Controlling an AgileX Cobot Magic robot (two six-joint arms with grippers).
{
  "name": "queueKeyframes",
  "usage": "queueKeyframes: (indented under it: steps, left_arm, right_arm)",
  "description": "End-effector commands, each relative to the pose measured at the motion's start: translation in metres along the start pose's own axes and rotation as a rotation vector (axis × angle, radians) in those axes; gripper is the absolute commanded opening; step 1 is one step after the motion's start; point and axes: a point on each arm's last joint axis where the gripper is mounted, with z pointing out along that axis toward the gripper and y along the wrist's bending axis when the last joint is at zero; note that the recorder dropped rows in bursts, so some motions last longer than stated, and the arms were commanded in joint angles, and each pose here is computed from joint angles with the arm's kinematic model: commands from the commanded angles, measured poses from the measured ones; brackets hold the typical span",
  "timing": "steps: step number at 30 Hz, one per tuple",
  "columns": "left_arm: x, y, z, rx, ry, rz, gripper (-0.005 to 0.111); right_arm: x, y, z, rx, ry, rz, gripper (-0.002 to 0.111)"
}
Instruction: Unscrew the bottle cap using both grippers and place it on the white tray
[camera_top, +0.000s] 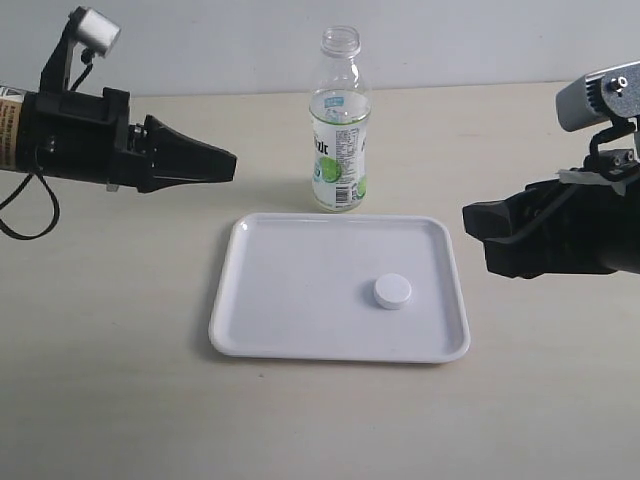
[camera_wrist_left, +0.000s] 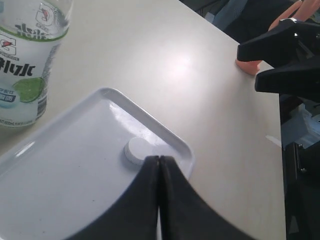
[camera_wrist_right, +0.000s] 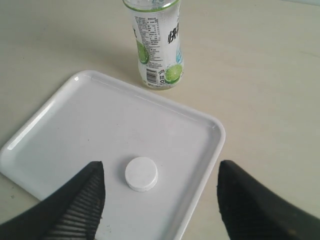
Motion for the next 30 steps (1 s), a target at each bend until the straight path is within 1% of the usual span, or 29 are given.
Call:
queueKeyframes:
  steps: [1,16,20,21,23,25,26,27,29,30]
  left_arm:
    - [-0.001,-0.002,-0.002,0.007,-0.006,0.004,0.0]
    - [-0.001,-0.003,-0.002,0.003,0.001,0.01,0.0]
    - [-0.011,-0.014,-0.012,-0.048,-0.012,0.063,0.0]
    - [-0.014,-0.018,-0.016,-0.077,-0.029,0.05,0.0]
    - [-0.022,-0.026,-0.028,-0.191,-0.09,-0.03,0.0]
    - [-0.027,-0.033,-0.045,-0.37,-0.186,-0.169,0.0]
    - [-0.027,-0.037,-0.054,-0.434,-0.227,-0.229,0.0]
    - [-0.027,-0.045,-0.064,-0.503,-0.273,-0.266,0.0]
    - [-0.021,-0.06,-0.081,-0.612,-0.343,-0.271,0.0]
    - [-0.015,-0.073,-0.091,-0.648,-0.38,-0.259,0.0]
  right_arm:
    - [0.001,0.0,-0.001,0.006,-0.01,0.009,0.062]
    - [0.001,0.0,-0.001,0.006,-0.01,0.009,0.062]
    - [0.001,0.0,-0.001,0.005,-0.009,0.009,0.062]
    - [0.001,0.0,-0.001,0.005,-0.009,0.009,0.062]
    - [0.001,0.0,-0.001,0.005,-0.009,0.009,0.062]
    - [0.001,0.0,-0.001,0.005,-0.009,0.009,0.062]
    - [0.001,0.0,-0.001,0.005,-0.009,0.009,0.062]
    - [0.001,0.0,-0.001,0.005,-0.009,0.009,0.062]
    - [0.001,0.0,-0.001,0.005,-0.009,0.009,0.062]
    - [0.001,0.0,-0.001,0.005,-0.009,0.009,0.062]
